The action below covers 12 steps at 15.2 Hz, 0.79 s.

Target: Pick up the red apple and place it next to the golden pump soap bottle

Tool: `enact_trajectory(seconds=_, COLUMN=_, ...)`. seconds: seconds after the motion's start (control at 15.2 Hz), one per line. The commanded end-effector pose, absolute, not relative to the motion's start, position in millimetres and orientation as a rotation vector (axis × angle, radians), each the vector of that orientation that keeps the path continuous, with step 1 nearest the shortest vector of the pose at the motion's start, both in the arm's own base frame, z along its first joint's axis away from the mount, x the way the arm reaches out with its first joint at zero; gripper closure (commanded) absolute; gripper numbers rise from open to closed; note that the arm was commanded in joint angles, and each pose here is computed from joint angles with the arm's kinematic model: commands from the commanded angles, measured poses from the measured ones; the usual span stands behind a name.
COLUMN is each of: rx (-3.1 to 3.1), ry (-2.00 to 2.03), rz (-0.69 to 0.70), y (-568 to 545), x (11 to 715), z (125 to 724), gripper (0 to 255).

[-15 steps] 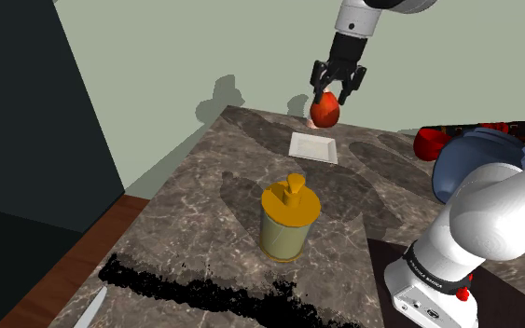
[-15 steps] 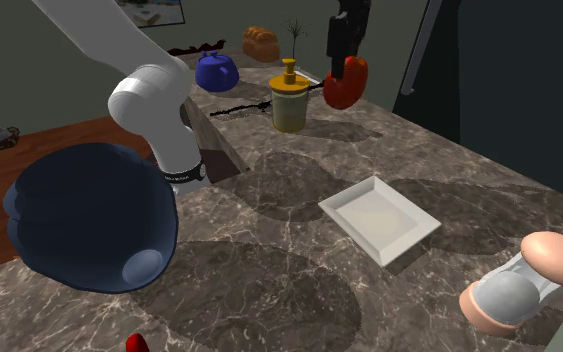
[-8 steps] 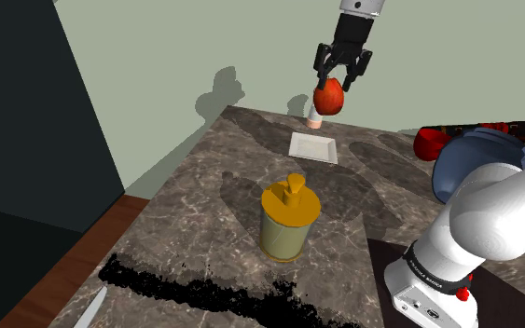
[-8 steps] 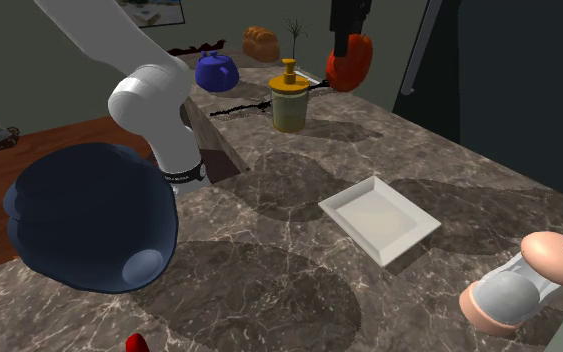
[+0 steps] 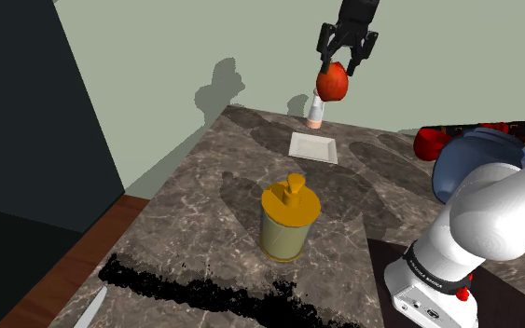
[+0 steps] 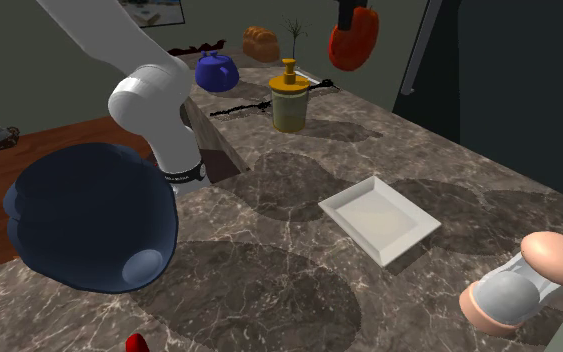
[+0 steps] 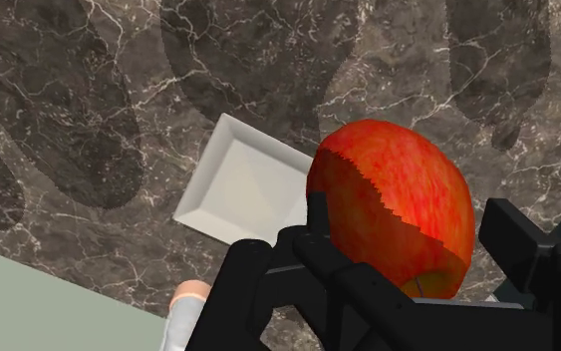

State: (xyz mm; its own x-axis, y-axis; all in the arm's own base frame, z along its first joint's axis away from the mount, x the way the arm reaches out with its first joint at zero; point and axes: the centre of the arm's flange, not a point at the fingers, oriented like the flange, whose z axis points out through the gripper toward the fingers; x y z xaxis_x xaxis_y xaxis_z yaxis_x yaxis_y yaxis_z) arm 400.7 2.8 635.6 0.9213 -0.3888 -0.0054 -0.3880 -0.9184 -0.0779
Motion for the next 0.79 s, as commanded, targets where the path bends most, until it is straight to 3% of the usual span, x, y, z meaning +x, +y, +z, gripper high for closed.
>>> enact_trajectory(seconds=0.0, rx=-3.003, ry=0.608, rz=-0.015, y=12, x=391, z=640, gripper=255)
enact_trajectory(seconds=0.73, rx=-3.003, ry=0.608, rz=-0.015, y=121, x=291, z=640, gripper=255)
